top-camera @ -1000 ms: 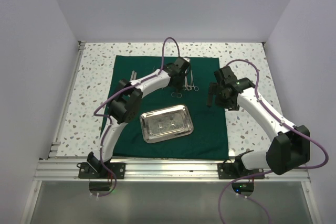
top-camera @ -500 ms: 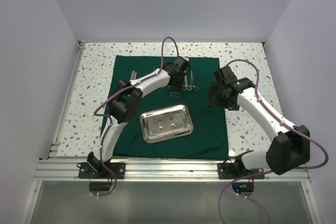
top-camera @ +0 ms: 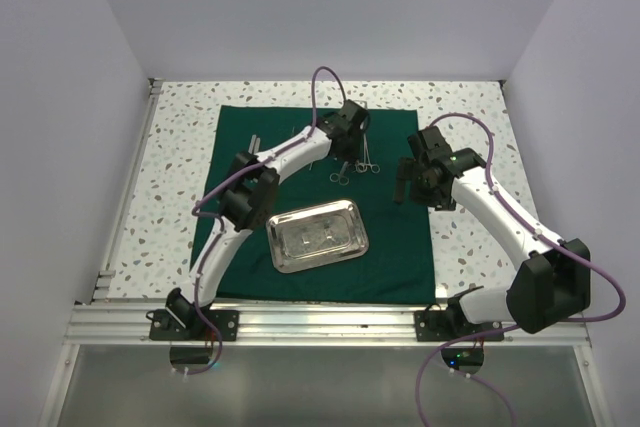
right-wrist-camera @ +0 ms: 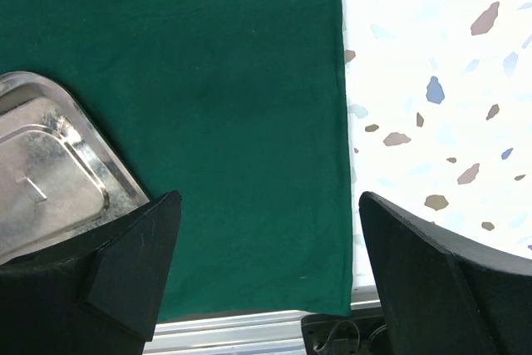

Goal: Open and lay out the surgical kit
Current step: Adjust the medical item in the surgical kit, then reset both arms

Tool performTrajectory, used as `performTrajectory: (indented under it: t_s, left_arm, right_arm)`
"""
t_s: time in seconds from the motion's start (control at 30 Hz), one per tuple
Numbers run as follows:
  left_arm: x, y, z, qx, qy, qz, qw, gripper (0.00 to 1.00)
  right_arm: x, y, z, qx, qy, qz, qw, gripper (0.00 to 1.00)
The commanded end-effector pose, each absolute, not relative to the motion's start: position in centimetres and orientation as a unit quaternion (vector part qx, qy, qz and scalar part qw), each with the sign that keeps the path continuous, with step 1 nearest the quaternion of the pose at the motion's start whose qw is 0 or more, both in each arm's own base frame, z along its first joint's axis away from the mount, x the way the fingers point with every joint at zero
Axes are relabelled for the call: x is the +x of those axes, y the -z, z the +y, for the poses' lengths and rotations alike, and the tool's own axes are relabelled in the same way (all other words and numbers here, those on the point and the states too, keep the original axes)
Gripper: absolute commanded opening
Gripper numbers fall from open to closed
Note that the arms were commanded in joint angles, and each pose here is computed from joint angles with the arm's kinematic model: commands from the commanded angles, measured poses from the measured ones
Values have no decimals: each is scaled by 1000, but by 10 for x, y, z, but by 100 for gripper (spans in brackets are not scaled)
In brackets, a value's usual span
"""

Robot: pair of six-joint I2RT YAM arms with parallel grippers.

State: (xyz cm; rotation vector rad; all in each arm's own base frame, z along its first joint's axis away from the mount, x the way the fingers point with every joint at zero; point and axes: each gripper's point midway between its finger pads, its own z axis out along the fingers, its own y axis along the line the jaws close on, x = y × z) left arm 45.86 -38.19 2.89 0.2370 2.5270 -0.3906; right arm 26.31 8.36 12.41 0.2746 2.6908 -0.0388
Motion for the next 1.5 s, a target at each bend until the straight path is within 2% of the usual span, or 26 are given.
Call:
performTrajectory:
  t_s: [0.0,0.13,0.23,0.27,0.3,0.43,0.53,0.57,0.6,0.63,0.7,0.73,0.77,0.83,0.87,0.97,1.03,1.47]
  left_arm:
    - [477,-45,-404,56,195,930,306,0]
    - [480,-52,-413,45,219,925,307,0]
    - [474,-81,-419,65,245,914,316,25]
    - [473,-115,-419,73,263,900,339,39]
    - [466,-116,-413,83,256,902,338,48]
    - [444,-180,-386,107,253,883,381,67]
    - [417,-212,-352,118,230,880,399,72]
    - [405,-240,-334,112,222,872,422,78]
    - [393,-227,-319,116,201,882,411,79]
    - [379,-250,-301,109,197,874,430,81]
    - [360,-233,-269,100,156,886,425,83]
    - [347,-251,-252,91,154,878,444,84]
    - [335,-230,-232,84,124,888,434,84]
    - [316,-239,-204,66,113,881,454,84]
    - [305,-219,-186,59,84,890,445,85]
    - [282,-213,-150,33,53,889,453,92]
    - [271,-215,-134,20,46,886,460,100]
    - [258,-225,-107,5,24,879,476,100]
  right_arm:
    - [264,-132,78,98,19,968,231,92]
    - [261,-133,76,95,22,968,233,92]
    - [261,-138,75,91,21,966,241,93]
    - [263,-141,76,89,17,965,247,93]
    - [265,-145,77,86,13,964,253,93]
    - [277,-174,87,56,-18,954,294,96]
    - [288,-206,101,28,-66,936,345,98]
    - [289,-214,108,18,-85,932,353,98]
    - [293,-227,114,5,-102,924,368,98]
    - [292,-234,124,-6,-129,920,369,98]
    - [297,-243,130,6,-147,913,380,98]
    - [295,-240,140,5,-172,914,367,98]
    - [292,-237,148,0,-190,915,357,98]
    - [293,-239,160,0,-224,909,352,98]
    - [291,-237,164,0,-237,907,348,99]
    - [288,-248,174,-5,-280,884,374,99]
    - [289,-260,176,-8,-296,866,402,98]
    - [273,-269,165,-6,-288,860,420,98]
